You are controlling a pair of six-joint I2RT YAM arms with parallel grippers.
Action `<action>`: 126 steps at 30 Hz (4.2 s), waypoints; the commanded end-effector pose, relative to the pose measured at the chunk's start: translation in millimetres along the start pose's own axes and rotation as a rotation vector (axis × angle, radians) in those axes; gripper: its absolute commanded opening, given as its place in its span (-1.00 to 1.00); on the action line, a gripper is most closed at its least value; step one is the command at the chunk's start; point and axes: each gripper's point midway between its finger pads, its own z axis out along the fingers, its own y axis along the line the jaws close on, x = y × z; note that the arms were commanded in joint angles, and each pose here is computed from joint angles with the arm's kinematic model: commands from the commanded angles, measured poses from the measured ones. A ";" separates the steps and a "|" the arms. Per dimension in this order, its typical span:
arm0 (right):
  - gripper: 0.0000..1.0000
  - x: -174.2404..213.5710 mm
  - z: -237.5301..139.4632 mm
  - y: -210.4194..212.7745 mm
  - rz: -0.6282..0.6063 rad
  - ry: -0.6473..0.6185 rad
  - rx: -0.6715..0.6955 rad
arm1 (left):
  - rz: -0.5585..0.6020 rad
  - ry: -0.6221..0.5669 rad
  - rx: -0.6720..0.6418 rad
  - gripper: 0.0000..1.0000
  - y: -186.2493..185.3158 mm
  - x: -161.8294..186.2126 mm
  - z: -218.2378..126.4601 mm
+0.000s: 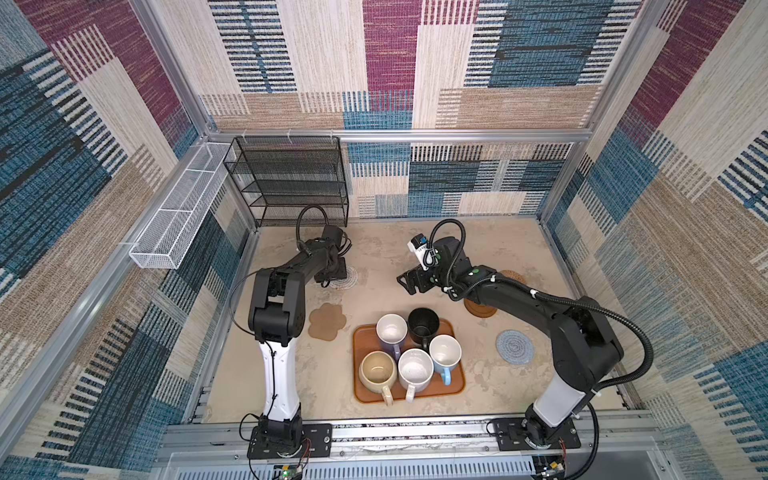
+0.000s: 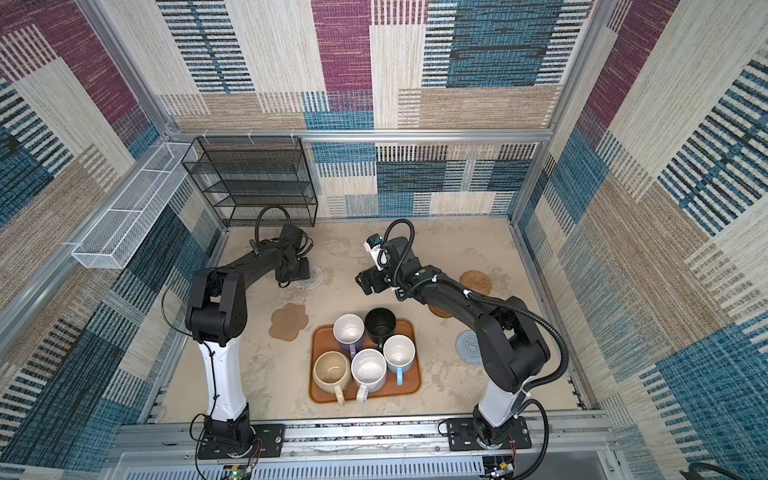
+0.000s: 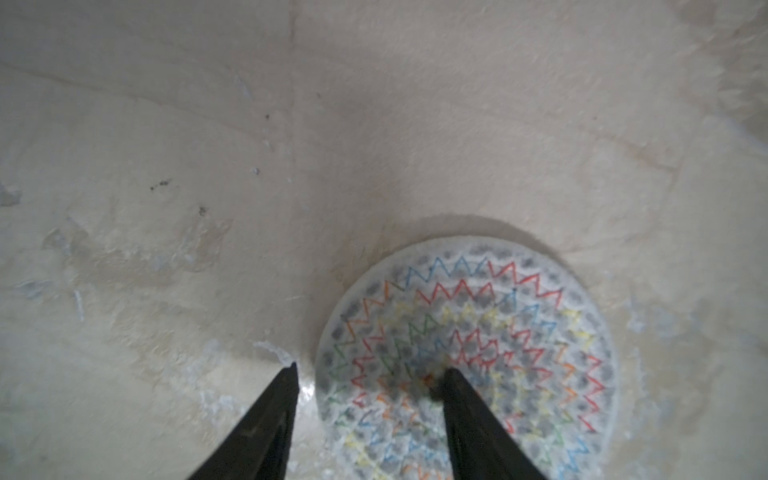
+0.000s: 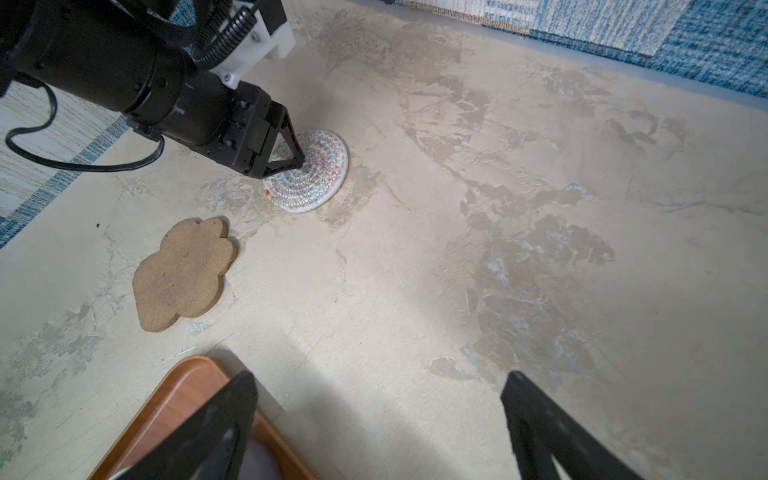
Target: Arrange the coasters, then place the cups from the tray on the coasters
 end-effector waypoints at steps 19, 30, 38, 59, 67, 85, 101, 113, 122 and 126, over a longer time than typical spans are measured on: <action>0.90 -12.9 -10.5 6.1 -0.003 -0.020 -0.004 | -0.060 0.048 0.015 0.40 22.1 13.7 -21.6; 0.99 -15.5 -36.8 12.4 0.003 -0.035 -0.003 | -0.135 -0.039 0.141 0.60 24.6 43.7 -89.2; 0.99 -0.1 -41.3 24.6 0.045 0.005 -0.067 | -0.203 0.032 0.189 0.62 33.8 118.8 -88.5; 1.00 20.2 -40.1 25.7 0.039 0.038 -0.071 | -0.207 0.024 0.153 0.64 44.3 135.7 -81.6; 0.99 22.3 -39.9 25.2 0.040 0.043 -0.068 | -0.214 0.058 0.141 0.70 51.8 132.0 -69.3; 0.99 22.3 -39.5 23.6 0.033 0.039 -0.061 | -0.196 0.155 0.140 0.63 35.4 151.6 -39.3; 0.99 25.4 -37.7 19.2 0.031 0.046 -0.039 | -0.205 0.113 0.136 0.35 -21.5 135.4 -33.1; 0.99 27.0 -35.7 17.8 0.028 0.046 -0.034 | -0.310 0.061 0.225 0.28 -69.2 120.1 -23.6; 0.99 28.0 -36.5 16.5 0.026 0.045 -0.026 | -0.357 0.000 0.213 0.18 -92.0 104.4 -17.2; 0.99 28.0 -38.3 15.7 0.025 0.045 -0.018 | -0.352 -0.031 0.211 0.21 -95.5 95.8 -20.5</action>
